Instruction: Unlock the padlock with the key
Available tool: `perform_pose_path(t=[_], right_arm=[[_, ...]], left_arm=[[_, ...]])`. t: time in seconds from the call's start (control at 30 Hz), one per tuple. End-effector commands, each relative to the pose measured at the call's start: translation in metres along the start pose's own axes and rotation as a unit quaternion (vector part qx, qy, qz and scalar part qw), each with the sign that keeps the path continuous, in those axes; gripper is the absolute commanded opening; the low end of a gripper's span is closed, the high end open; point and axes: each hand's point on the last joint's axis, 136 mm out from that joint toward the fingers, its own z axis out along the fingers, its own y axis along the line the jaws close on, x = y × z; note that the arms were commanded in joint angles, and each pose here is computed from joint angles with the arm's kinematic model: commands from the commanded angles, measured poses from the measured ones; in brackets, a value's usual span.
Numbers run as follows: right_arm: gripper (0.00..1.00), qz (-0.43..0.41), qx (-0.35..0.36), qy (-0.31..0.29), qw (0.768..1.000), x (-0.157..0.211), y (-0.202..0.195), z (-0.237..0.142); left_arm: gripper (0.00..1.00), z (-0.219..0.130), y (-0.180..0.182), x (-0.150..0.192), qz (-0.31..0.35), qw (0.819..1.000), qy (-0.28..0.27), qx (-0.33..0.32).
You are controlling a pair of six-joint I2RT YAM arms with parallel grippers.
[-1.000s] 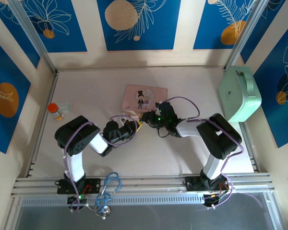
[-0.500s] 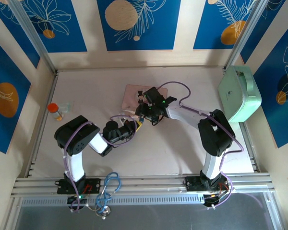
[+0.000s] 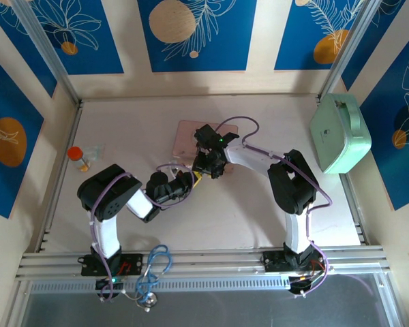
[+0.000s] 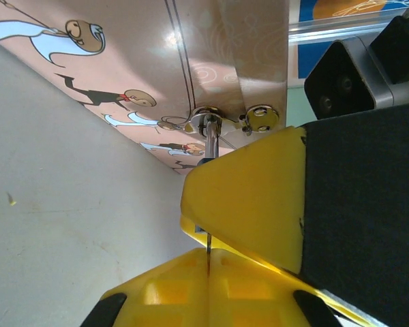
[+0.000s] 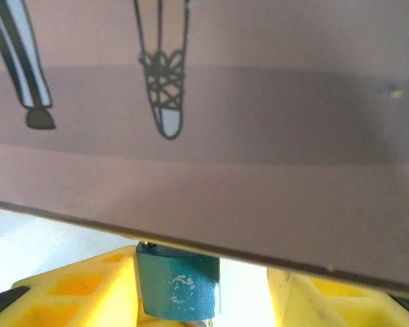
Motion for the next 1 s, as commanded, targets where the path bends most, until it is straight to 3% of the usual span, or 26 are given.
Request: perform_pose_path(t=[0.0, 0.2, 0.47, 0.57, 0.97], right_arm=[[0.50, -0.013, 0.017, 0.006, 1.000, 0.001, -0.001, -0.001], [0.40, -0.027, 0.015, -0.010, 0.999, -0.004, 0.005, -0.002], [0.36, -0.031, 0.027, -0.007, 0.999, -0.003, 0.004, 0.009], [0.29, -0.034, 0.031, -0.010, 0.999, -0.003, 0.004, 0.009], [0.40, -0.048, 0.052, -0.022, 0.997, -0.007, 0.006, -0.003]], left_arm=[[0.00, -0.001, -0.017, -0.010, 0.008, 0.999, -0.013, 0.032], [0.00, -0.001, -0.015, -0.010, 0.008, 0.999, -0.013, 0.030], [0.00, -0.001, -0.013, -0.009, 0.009, 0.999, -0.012, 0.029], [0.00, -0.002, -0.013, -0.009, 0.010, 0.999, -0.013, 0.028], [0.00, -0.001, -0.011, -0.009, 0.011, 1.000, -0.011, 0.026]])
